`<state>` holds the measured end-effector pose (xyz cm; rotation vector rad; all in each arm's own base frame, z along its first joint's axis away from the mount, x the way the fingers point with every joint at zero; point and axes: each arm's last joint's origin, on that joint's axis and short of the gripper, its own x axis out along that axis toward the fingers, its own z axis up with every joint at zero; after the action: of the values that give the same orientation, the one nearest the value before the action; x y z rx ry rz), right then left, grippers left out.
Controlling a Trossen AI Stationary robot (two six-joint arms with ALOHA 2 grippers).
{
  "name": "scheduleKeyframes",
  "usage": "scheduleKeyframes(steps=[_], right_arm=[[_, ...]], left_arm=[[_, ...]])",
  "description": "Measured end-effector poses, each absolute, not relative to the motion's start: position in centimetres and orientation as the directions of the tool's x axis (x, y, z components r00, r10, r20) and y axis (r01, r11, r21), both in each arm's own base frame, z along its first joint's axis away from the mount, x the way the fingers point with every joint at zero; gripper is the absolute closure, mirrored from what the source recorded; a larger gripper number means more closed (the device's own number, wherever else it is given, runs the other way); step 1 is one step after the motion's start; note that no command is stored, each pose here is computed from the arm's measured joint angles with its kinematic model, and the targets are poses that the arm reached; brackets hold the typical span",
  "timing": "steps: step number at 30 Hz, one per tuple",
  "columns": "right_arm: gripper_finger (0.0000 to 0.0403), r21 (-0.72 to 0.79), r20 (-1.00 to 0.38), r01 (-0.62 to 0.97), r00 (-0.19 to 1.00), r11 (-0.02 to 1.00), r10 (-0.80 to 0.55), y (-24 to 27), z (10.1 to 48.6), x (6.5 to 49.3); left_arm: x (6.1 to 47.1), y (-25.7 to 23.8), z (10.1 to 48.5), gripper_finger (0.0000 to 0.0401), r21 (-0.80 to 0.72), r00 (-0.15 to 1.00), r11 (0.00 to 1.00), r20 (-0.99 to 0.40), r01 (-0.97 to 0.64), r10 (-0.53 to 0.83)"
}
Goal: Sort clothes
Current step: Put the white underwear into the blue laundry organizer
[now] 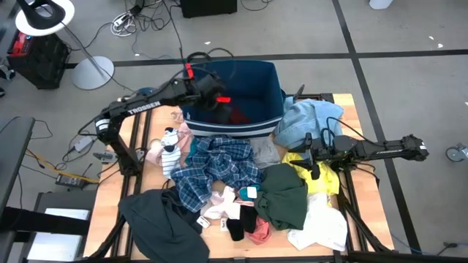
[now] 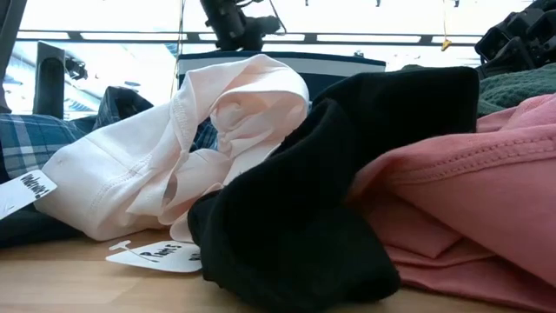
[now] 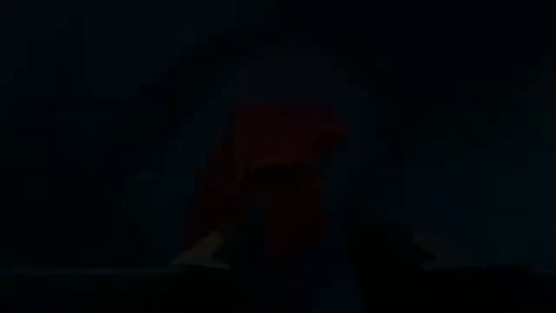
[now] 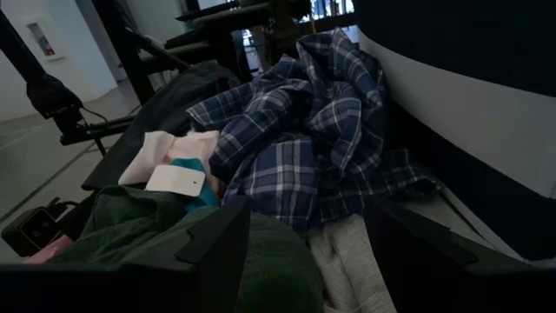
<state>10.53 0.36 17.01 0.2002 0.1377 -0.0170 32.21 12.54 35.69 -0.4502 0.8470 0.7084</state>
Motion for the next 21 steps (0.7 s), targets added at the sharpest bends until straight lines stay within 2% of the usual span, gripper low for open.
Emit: scheduleKeyframes(steps=[4, 11, 16, 21], right_arm=[[0.0172, 0.197, -0.138, 0.031, 0.99, 0.98, -0.003, 0.4, 17.0, 10.5], [0.0172, 0.197, -0.138, 0.031, 0.99, 0.98, -0.004, 0.4, 17.0, 10.5], [0.0172, 0.197, -0.138, 0.031, 0.99, 0.98, -0.003, 0.4, 17.0, 10.5], [0.0172, 0.197, -0.138, 0.031, 0.99, 0.98, -0.003, 0.4, 17.0, 10.5]], left_arm=[[32.6, 10.4, 36.7, 0.0248, -0.061, 0.491, 0.726, -0.775, -0.685, 0.398], [31.3, 5.2, 41.0, 0.0248, -0.104, 0.608, 0.796, -0.705, -0.597, 0.364], [28.9, 1.3, 42.4, 0.0248, -0.093, 0.595, 0.793, -0.715, -0.602, 0.367], [27.9, -3.2, 41.6, 0.0248, -0.067, 0.542, 0.796, -0.767, -0.602, 0.345]])
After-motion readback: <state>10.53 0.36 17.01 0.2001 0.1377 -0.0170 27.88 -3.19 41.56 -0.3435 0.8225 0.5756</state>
